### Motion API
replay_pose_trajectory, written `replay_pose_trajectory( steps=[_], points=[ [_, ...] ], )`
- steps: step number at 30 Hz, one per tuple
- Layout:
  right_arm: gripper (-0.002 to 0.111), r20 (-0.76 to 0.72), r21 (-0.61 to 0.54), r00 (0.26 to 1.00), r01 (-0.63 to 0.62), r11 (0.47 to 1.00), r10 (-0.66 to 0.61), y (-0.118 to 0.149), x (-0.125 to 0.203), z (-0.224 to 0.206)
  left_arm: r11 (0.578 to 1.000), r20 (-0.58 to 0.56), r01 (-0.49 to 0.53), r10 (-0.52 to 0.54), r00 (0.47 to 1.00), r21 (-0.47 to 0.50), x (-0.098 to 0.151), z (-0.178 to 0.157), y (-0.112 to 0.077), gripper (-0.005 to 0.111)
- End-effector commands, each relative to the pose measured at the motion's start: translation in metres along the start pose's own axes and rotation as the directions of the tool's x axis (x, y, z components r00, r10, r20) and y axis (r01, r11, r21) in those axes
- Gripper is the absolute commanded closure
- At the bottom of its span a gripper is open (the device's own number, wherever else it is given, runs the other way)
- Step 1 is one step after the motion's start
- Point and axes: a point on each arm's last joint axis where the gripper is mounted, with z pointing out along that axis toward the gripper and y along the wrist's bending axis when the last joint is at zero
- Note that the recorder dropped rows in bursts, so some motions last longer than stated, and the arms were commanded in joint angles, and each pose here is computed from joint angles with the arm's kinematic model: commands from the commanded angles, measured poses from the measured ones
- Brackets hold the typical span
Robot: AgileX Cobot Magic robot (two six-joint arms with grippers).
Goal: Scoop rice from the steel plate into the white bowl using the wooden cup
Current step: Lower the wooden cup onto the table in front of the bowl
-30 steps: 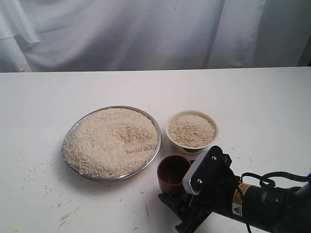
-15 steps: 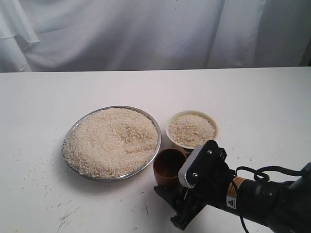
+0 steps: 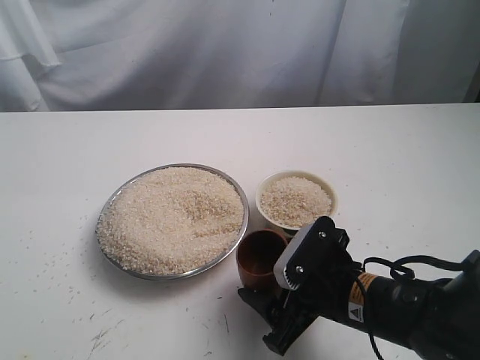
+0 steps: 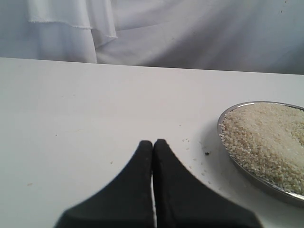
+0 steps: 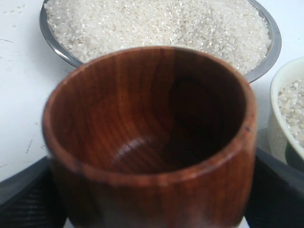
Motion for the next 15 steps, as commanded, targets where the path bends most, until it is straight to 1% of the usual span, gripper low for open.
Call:
replay_pose_trajectory(
  steps=[1, 4, 12, 15],
  points=[
    [0.050, 0.017, -0.005, 1.000, 0.003, 1.000, -0.003, 0.0011, -0.0032, 0.0009, 1.000, 0.006, 0.002, -0.002, 1.000, -0.001, 0.0008, 0.0002, 0.0001, 0.107],
    [0.047, 0.018, -0.007, 1.000, 0.004, 1.000, -0.004, 0.0013, -0.0032, 0.0009, 1.000, 0.006, 0.002, -0.002, 1.000, -0.001, 0.0008, 0.0002, 0.0001, 0.107],
    [0.029, 0.017, -0.007, 1.000, -0.015, 1.000, 0.015, 0.0013, -0.0032, 0.0009, 1.000, 0.006, 0.002, -0.002, 1.000, -0.001, 0.0008, 0.0002, 0.0001, 0.107],
    [0.025, 0.028, -0.003, 0.999, -0.047, 0.999, 0.047, 0.0008, -0.0042, 0.0008, 1.000, 0.006, 0.002, -0.002, 1.000, -0.001, 0.0008, 0.0002, 0.0001, 0.107]
  ],
)
